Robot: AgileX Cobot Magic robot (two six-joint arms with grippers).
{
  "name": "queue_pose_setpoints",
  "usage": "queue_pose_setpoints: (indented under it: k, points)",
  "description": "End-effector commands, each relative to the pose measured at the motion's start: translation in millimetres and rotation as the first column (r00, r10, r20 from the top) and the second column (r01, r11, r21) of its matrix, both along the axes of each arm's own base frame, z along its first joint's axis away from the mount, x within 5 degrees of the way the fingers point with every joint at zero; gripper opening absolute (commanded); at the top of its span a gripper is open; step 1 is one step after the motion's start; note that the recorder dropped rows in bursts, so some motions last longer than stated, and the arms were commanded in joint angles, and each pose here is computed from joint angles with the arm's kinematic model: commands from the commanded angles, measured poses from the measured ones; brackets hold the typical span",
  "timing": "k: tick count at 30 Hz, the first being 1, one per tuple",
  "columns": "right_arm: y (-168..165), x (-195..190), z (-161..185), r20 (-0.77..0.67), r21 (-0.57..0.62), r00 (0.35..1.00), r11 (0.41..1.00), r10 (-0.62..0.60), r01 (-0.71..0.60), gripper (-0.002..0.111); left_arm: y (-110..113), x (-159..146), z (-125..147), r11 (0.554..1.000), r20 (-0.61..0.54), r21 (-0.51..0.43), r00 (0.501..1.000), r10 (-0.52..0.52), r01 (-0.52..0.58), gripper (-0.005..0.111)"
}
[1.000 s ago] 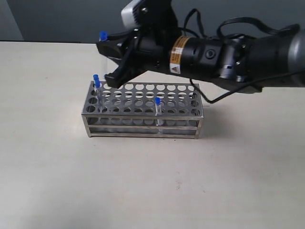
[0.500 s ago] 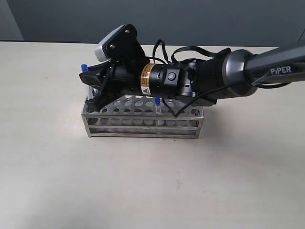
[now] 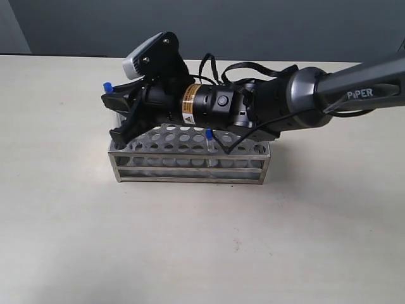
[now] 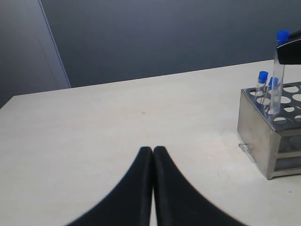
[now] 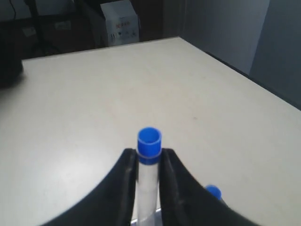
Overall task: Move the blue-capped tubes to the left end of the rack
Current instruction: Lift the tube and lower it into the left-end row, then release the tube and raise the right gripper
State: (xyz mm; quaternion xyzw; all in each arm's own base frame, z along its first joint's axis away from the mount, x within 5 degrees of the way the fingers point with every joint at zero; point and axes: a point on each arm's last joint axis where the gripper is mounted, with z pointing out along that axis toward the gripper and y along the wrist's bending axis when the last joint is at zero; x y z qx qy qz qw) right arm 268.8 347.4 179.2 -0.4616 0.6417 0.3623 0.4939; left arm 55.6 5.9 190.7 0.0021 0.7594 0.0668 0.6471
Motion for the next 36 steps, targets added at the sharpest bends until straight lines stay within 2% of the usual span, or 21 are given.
queue_pose_setpoints:
  k: [1, 10, 12, 13, 16, 25, 28, 31, 36]
  points:
    - [-0.1, 6.4, -8.6, 0.021, -0.085, 0.999, 0.996, -0.024, 0.026, 0.0, -0.2, -0.4, 1.4, 1.0, 0.009, 0.002, 1.0, -0.003, 0.003, 0.001]
    - [-0.3, 10.3, -8.4, 0.02, -0.119, 0.998, 0.991, -0.053, 0.055, 0.001, -0.2, -0.4, 1.4, 1.0, 0.009, 0.002, 1.0, -0.003, 0.003, 0.001]
    - [-1.5, 11.1, -10.3, 0.02, -0.143, 0.998, 0.988, -0.063, 0.065, 0.006, -0.2, -0.4, 1.4, 1.0, 0.009, 0.002, 1.0, -0.003, 0.003, 0.001]
    - [-2.6, 12.0, -11.9, 0.019, -0.163, 0.997, 0.984, -0.075, 0.077, 0.016, -0.2, -0.4, 1.4, 1.0, 0.009, 0.002, 1.0, -0.003, 0.003, 0.001]
    - [-4.6, 13.2, -14.8, 0.019, -0.199, 0.996, 0.975, -0.093, 0.095, 0.033, -0.2, -0.4, 1.4, 1.0, 0.009, 0.002, 1.0, -0.003, 0.003, 0.001]
    - [-4.5, 10.3, 7.7, 0.047, -0.133, 0.996, 0.988, -0.076, 0.082, 0.033, -0.2, -0.4, 1.4, 1.0, 0.009, 0.002, 1.0, -0.003, 0.003, 0.001]
    - [-9.3, 11.0, 18.9, 0.032, -0.145, 0.992, 0.981, -0.123, 0.127, 0.033, -0.2, -0.4, 1.4, 1.0, 0.009, 0.002, 1.0, -0.003, 0.003, 0.001]
    - [-19.5, 10.3, 40.2, 0.062, -0.177, 0.982, 0.966, -0.181, 0.189, 0.033, -0.2, -0.4, 1.4, 1.0, 0.009, 0.002, 1.0, -0.003, 0.003, 0.001]
    - [-51.5, -0.9, 76.6, 0.11, -0.097, 0.977, 0.976, -0.185, 0.196, 0.033, -0.2, -0.4, 1.4, 1.0, 0.009, 0.002, 1.0, -0.003, 0.003, 0.001]
